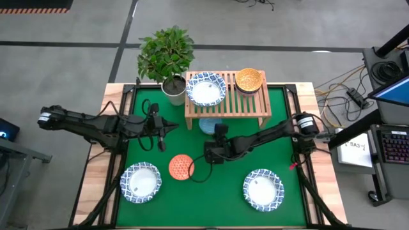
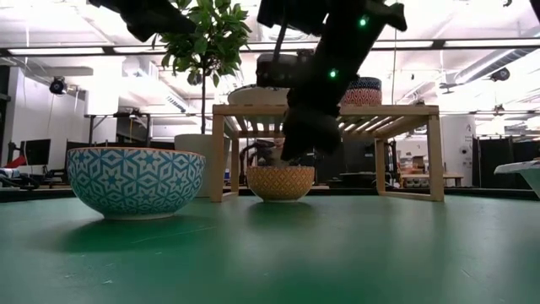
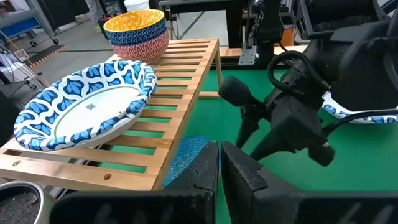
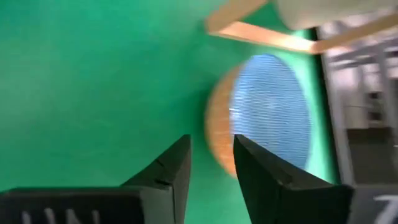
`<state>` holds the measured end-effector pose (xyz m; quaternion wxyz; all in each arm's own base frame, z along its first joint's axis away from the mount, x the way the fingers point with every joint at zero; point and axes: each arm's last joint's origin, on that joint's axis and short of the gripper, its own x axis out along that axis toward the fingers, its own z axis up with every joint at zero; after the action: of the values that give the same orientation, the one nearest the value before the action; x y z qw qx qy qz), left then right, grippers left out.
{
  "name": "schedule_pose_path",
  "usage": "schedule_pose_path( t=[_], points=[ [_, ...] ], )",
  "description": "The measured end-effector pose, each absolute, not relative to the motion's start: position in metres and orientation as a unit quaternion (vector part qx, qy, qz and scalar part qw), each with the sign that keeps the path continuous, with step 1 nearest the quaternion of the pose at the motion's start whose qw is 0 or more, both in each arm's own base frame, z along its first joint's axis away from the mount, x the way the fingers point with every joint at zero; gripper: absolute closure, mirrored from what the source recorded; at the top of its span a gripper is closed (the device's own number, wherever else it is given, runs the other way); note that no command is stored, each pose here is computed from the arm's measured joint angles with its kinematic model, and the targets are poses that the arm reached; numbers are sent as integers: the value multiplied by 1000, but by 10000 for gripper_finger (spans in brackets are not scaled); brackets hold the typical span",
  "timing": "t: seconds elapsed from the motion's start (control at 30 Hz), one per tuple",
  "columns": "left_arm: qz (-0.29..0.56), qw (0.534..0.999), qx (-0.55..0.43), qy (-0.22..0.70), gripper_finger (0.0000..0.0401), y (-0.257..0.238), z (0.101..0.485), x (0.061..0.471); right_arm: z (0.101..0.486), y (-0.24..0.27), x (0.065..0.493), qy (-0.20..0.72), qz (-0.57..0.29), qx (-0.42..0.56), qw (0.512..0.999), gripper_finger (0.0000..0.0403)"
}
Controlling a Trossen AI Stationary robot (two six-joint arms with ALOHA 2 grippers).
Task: Place and stack bowls onto a shelf
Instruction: Stack the orange patterned bowl on top of the blue patterned bowl on the shelf
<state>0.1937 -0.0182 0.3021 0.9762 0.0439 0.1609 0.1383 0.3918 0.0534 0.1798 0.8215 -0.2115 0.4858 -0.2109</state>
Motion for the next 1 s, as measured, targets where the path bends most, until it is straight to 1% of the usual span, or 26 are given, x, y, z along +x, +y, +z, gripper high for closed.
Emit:
schedule_pose_path(
  t=[0.07,0.2,0.33,0.5,0.67,0.83,1.0],
  points=[
    [138,976,45,162,401,-18,302,194,178,52,392,480,-237,-226,814,286],
    [138,976,46,164,401,-18,301,194,173,50,394,482,-239,-227,812,285],
    [138,975,47,166,401,-18,301,194,156,48,400,493,-239,-237,802,284],
    [138,975,47,168,401,-18,300,194,137,45,404,495,-285,-293,767,284],
    [137,974,53,172,401,-18,298,194,141,46,407,492,-269,-274,781,284],
    [136,973,58,175,401,-18,295,194,160,46,405,472,-277,-257,797,284],
    [135,973,62,177,401,-18,294,194,164,36,405,471,-286,-255,795,284]
  ],
)
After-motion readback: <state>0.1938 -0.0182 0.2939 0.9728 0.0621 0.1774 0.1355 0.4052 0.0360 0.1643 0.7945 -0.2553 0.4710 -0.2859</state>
